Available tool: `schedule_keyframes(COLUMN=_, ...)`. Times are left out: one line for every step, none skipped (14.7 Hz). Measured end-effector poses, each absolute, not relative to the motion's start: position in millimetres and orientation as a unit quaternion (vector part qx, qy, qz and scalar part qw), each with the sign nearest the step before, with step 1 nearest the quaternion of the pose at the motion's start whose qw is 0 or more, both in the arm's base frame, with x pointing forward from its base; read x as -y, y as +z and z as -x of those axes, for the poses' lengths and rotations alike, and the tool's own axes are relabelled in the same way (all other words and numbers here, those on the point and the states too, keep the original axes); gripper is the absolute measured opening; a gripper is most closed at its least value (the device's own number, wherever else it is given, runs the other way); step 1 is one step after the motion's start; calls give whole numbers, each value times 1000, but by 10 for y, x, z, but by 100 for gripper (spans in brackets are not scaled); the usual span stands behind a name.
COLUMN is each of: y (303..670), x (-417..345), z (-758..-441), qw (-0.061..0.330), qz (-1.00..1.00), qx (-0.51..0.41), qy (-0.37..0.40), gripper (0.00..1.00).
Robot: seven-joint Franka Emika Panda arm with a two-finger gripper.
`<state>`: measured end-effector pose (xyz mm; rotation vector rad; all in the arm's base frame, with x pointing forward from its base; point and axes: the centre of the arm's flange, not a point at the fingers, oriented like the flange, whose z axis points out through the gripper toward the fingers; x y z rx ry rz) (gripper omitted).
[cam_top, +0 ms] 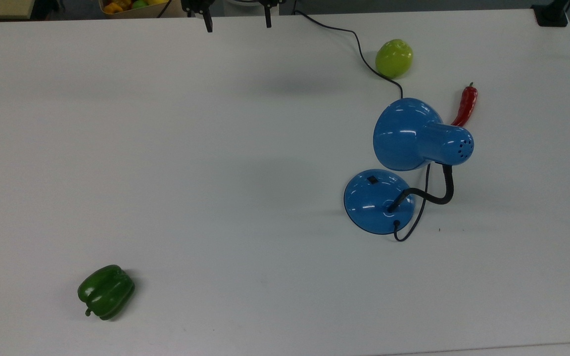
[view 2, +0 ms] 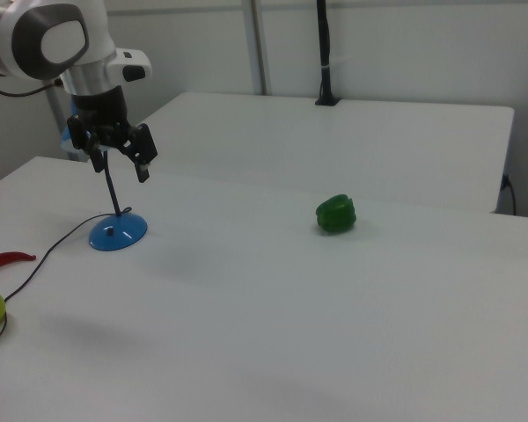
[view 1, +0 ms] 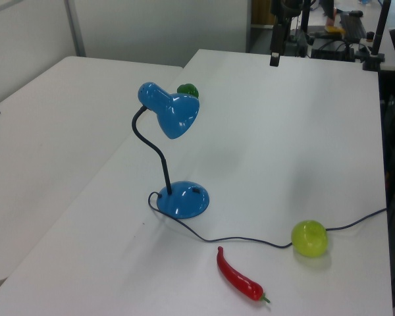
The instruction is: Turn on desk lamp
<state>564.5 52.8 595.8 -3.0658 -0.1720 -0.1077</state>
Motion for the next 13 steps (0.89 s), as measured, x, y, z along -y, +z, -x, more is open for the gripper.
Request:
schedule_keyframes(y=5957, x=-512, z=-5646, qw=34, qz=997, qx=55, qy=-35, gripper=96)
schedule_keyframes(y=5957, x=-495, z=-5647, qw=34, qz=997, qx=53, qy=-35, gripper=90)
schedule_keyframes(y=5958, x=-477, z=-5649, qw=34, qz=997, qx=52, qy=-35, gripper=87)
schedule_keyframes(y=5958, x=-463, z=-5650, qw=34, qz=998, qx=50, qy=-35, gripper=87)
schedule_keyframes(y=5958, x=-456, z=-5650, qw=34, qz=998, qx=50, qy=-35, gripper=80)
schedule_keyframes(y=5958, x=-454, z=-5650, qw=34, qz=998, qx=50, qy=-35, gripper=70)
schedule_keyframes(y=5958, x=-455, z=-5650, qw=34, qz=998, qx=50, qy=-35, gripper=60)
schedule_keyframes(y=5958, x=-455, z=-5650, qw=34, qz=998, qx=50, qy=-35, gripper=49)
schedule_keyframes(y=5958, x=-455, z=-5650, qw=34, qz=998, qx=50, qy=-35, gripper=37)
schedule_keyframes(y=5958, x=-455, z=-5650, qw=34, qz=998, qx=50, qy=-35, gripper=31)
schedule_keyframes(y=5958, x=-455, z=-5650, qw=34, qz=998, qx=50, qy=-35, gripper=31)
schedule_keyframes(y=5958, x=-455, z=-5650, qw=34, qz=998, qx=50, qy=-35, gripper=24)
schedule_keyframes(y=5958, x=-460, z=-5650, qw=34, qz=998, qx=50, qy=-35, gripper=15)
